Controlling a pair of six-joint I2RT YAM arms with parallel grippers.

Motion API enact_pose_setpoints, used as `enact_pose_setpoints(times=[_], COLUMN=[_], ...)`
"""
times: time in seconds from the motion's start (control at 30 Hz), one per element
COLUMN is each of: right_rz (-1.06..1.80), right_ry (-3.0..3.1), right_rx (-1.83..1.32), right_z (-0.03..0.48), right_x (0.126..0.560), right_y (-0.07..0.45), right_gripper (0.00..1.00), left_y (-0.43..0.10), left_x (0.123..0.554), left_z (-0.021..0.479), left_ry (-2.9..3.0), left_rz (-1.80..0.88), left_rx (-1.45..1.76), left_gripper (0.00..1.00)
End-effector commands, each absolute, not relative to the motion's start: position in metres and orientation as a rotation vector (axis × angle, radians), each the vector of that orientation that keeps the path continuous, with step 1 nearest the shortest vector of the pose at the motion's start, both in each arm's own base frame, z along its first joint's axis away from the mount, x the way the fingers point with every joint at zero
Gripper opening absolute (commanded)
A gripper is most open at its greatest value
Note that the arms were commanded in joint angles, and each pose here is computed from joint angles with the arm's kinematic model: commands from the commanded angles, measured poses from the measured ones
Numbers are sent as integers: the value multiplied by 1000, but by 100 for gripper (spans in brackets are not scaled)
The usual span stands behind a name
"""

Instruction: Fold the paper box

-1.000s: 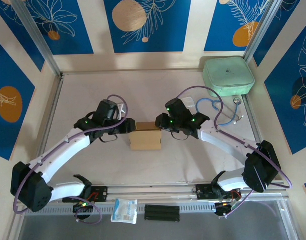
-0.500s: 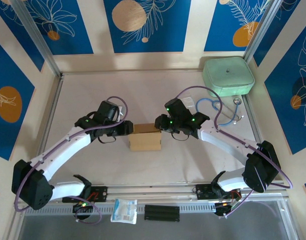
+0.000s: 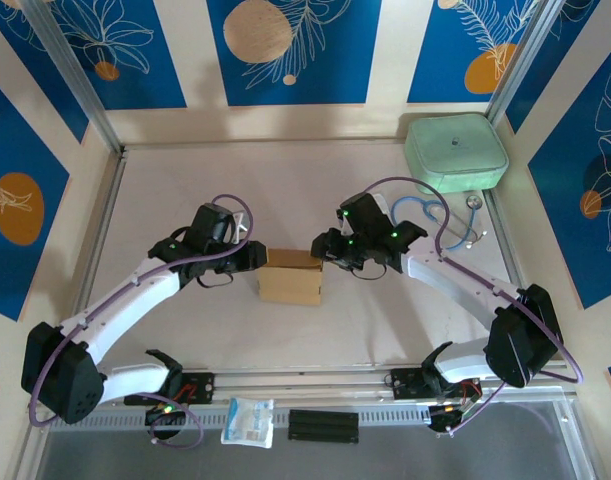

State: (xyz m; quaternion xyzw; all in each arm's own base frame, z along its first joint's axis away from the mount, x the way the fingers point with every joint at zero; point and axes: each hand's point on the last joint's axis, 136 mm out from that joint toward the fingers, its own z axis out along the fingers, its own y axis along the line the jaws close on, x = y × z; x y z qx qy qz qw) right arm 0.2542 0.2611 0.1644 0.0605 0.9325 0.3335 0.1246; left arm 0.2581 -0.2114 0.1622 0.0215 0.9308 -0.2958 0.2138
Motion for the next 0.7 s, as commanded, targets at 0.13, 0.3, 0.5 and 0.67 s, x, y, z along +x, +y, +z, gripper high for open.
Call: enact_pose_setpoints(times=[0.13,0.3,0.5,0.67], right_rz=[1122,1126,1042,867], right_ry=[2720,2729,2816,2868], right_rx=[124,157,207,272], right_z=[187,173,136,119], right_x=[228,222,209,201], right_y=[264,259,248,225], right_gripper=[42,22,18,19], left_y=[-195,-195,-194,-190], left_x=[239,239,235,229], left_z=[129,130,129,127], left_ry=[2717,2718,2719,2725], left_rz=[-715,-719,-732,-729], left_rx=[28,20,4,-6], left_gripper=[36,37,36,37])
